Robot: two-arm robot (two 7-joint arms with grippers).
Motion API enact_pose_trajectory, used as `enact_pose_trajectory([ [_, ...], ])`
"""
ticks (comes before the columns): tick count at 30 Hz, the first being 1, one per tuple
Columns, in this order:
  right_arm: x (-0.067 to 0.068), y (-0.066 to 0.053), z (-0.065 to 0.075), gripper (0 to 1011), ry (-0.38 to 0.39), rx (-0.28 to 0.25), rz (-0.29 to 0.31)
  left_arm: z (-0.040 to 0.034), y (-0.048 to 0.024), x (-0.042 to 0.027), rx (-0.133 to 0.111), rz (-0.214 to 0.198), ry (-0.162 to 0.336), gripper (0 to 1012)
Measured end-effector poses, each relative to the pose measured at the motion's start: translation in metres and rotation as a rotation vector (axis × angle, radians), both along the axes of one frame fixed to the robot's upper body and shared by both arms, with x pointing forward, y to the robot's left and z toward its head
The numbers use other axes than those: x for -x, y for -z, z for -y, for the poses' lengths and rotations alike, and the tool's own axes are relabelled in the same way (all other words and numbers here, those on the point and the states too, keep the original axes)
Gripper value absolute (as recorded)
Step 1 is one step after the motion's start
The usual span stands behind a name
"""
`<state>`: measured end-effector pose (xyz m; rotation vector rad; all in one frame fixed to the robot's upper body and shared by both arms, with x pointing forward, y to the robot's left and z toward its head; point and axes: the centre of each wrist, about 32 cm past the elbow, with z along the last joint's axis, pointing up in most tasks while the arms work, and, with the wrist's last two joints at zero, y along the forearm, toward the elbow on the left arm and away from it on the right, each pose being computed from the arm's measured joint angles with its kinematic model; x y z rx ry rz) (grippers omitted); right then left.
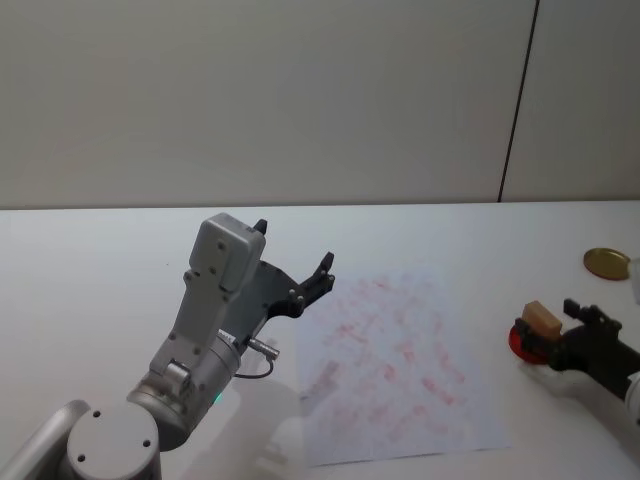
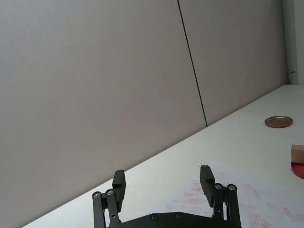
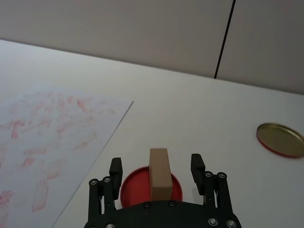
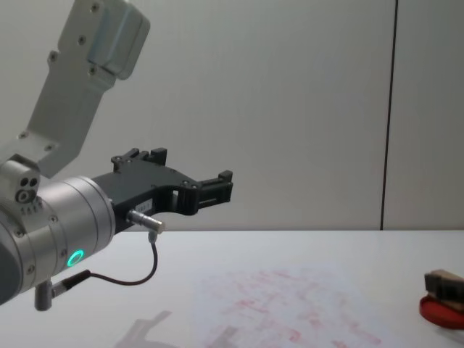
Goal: Use the one hand to pick up the stamp and affix it onto the A4 paper.
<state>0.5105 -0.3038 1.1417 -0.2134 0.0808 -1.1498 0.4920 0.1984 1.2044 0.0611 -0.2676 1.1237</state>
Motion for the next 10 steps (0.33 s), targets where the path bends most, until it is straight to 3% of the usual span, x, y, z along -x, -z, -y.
enact_pose_trajectory([
  [5, 0.001, -0.008, -0.003, 976, -0.001, -0.005, 0.047, 0.0, 0.0, 0.0, 0.0, 0.0, 0.0, 993],
  [10, 0.003, -0.022, -0.008, 1001, -0.001, -0.011, 0.112, 0.0, 0.0, 0.0, 0.0, 0.0, 0.0, 993],
])
